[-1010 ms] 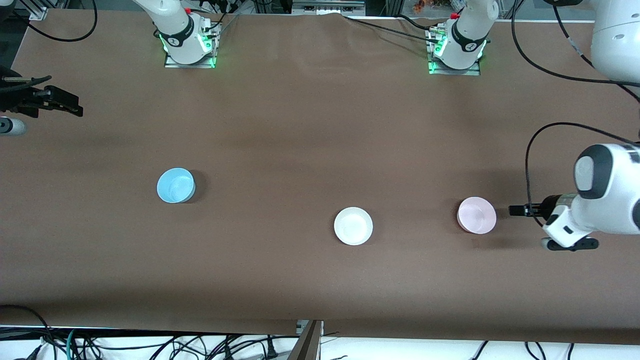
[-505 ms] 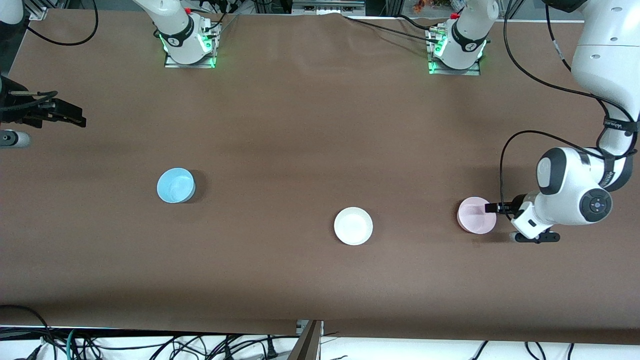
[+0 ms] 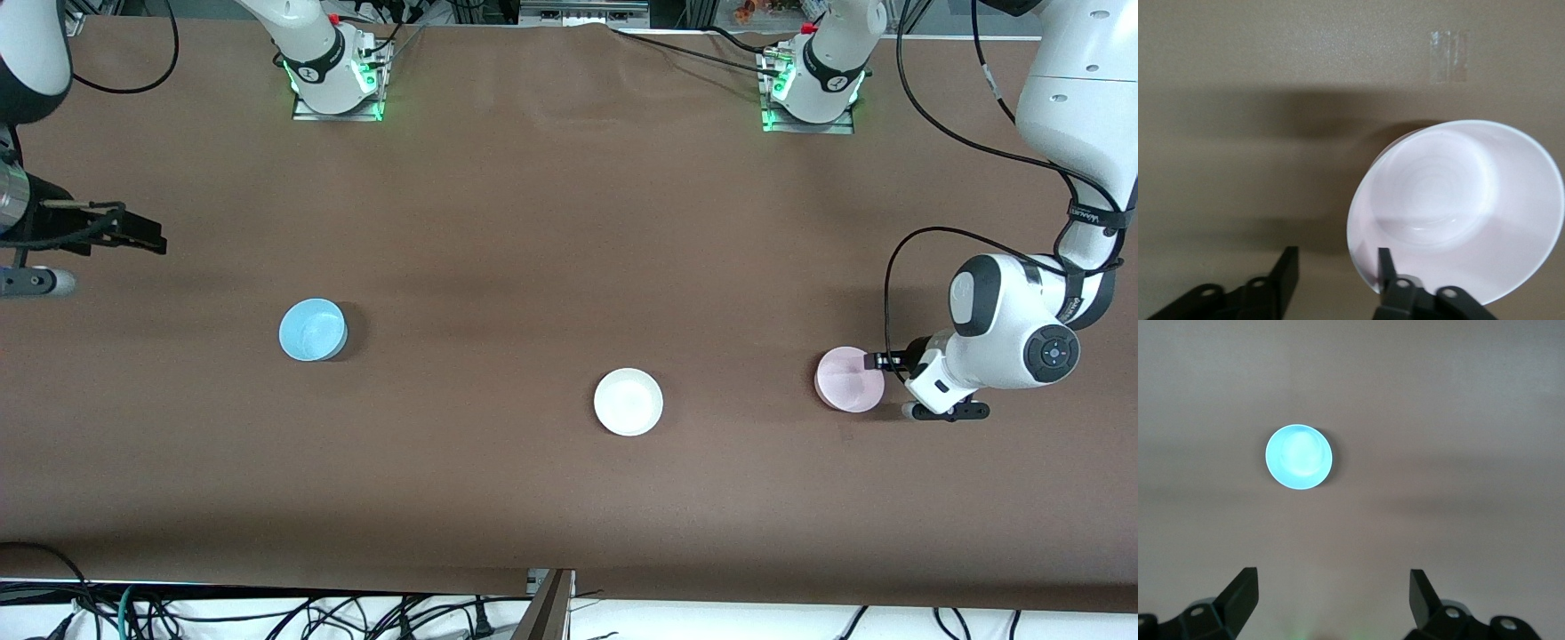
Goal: Stack pink and blue bowls on white bowl
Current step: 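Grasp the pink bowl rim with the left gripper while the right gripper approaches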
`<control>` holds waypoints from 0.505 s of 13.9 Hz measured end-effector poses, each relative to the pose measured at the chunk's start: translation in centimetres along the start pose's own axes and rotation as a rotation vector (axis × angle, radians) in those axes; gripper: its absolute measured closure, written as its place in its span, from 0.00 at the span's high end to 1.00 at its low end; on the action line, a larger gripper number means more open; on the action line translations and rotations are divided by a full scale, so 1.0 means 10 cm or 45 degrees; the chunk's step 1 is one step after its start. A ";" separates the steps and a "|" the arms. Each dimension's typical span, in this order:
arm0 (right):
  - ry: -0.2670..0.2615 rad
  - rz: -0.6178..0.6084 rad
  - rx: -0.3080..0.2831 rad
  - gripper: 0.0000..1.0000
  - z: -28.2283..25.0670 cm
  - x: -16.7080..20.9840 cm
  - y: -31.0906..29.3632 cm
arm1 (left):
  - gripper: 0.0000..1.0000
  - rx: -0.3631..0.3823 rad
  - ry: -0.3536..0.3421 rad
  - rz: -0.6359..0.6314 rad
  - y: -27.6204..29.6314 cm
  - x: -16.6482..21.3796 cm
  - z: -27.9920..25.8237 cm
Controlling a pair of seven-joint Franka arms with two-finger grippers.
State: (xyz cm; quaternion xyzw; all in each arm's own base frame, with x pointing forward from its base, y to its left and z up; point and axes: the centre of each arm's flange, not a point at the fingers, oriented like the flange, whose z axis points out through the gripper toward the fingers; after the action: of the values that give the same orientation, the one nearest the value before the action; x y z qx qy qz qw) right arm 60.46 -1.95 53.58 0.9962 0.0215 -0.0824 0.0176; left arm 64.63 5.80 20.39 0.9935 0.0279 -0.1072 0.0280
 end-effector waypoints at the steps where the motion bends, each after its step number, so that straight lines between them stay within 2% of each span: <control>1: -0.002 -0.003 -0.003 1.00 0.11 0.09 -0.01 | 0.40 -0.006 0.001 -0.004 0.03 -0.01 -0.01; 5: 0.004 -0.014 -0.014 1.00 0.63 0.49 -0.06 | 0.03 -0.021 0.050 -0.004 0.17 0.01 -0.04; 7: 0.008 -0.019 0.003 1.00 0.90 0.65 -0.11 | 0.03 -0.023 0.095 0.012 0.26 0.05 -0.09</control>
State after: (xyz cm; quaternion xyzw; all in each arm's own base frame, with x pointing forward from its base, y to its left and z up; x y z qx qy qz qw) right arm 65.38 -0.92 43.64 0.9963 0.0287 -0.0796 0.0155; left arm 65.42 3.32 21.25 0.9966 0.0254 -0.0697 0.0365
